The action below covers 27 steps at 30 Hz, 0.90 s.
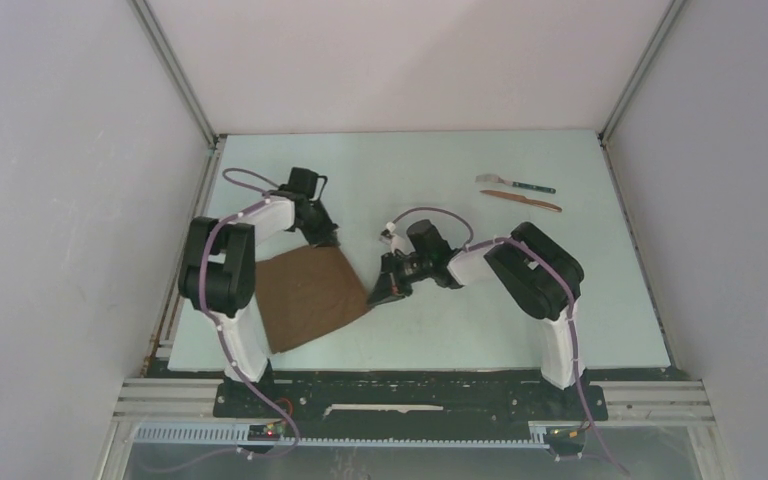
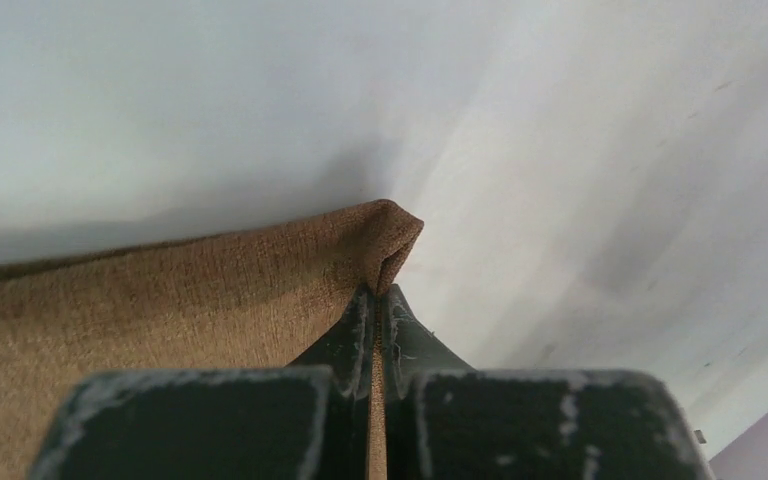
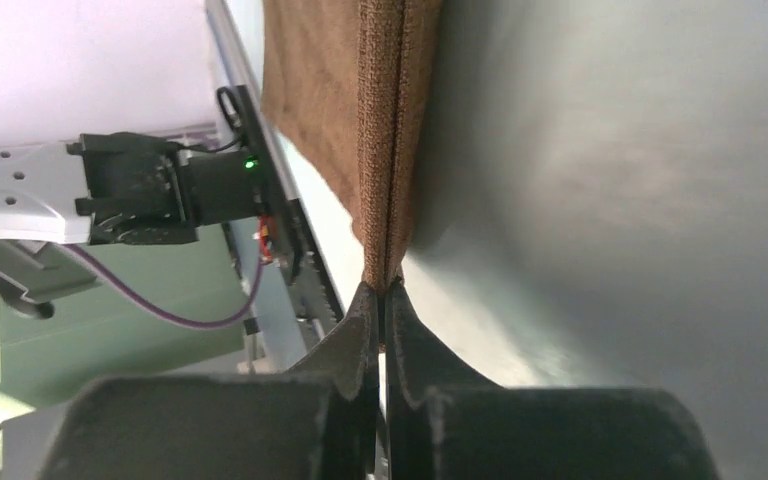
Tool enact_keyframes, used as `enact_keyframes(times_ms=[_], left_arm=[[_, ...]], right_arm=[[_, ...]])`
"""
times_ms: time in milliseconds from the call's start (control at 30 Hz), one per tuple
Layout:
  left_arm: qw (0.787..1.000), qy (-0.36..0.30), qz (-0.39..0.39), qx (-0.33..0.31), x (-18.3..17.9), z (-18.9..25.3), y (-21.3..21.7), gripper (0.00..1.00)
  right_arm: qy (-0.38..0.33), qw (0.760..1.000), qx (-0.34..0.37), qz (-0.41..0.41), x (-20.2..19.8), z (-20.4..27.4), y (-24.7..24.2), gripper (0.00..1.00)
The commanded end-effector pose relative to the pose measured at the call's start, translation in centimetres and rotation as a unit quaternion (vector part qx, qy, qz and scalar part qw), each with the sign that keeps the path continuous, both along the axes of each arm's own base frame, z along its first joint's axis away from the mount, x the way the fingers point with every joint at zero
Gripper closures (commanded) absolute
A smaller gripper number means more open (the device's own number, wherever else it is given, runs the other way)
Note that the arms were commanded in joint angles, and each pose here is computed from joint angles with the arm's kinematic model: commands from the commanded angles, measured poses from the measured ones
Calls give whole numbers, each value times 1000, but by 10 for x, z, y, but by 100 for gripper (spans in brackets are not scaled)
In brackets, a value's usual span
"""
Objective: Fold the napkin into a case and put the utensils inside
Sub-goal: Turn over the upper triangle folded napkin at the center of the board.
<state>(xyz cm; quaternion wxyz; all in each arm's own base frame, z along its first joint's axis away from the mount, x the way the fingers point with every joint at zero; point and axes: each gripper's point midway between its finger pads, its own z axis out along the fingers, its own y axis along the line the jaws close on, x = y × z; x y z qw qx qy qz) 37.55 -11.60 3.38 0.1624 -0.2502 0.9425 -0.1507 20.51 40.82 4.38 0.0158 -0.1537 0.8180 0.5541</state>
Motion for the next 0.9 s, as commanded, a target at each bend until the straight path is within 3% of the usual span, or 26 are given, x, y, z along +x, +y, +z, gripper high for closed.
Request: enact_keyframes(times_ms=[0, 333, 667, 767, 867], left_arm=[[973, -219, 63, -47, 127, 74, -22, 100], [957, -261, 29, -126, 214, 78, -106, 100], [937, -300, 13, -181, 260, 91, -140, 98], [933, -315, -11, -173, 261, 107, -150, 72], [932, -324, -59, -148, 250, 144, -154, 56]], right_arm=[[7, 997, -15, 71, -14, -15, -46, 100], [26, 997, -78, 10, 53, -29, -112, 100], [27, 992, -117, -46, 111, -24, -161, 100], [17, 980, -173, -97, 131, -23, -188, 80], [-31, 949, -278, -148, 149, -13, -225, 54]])
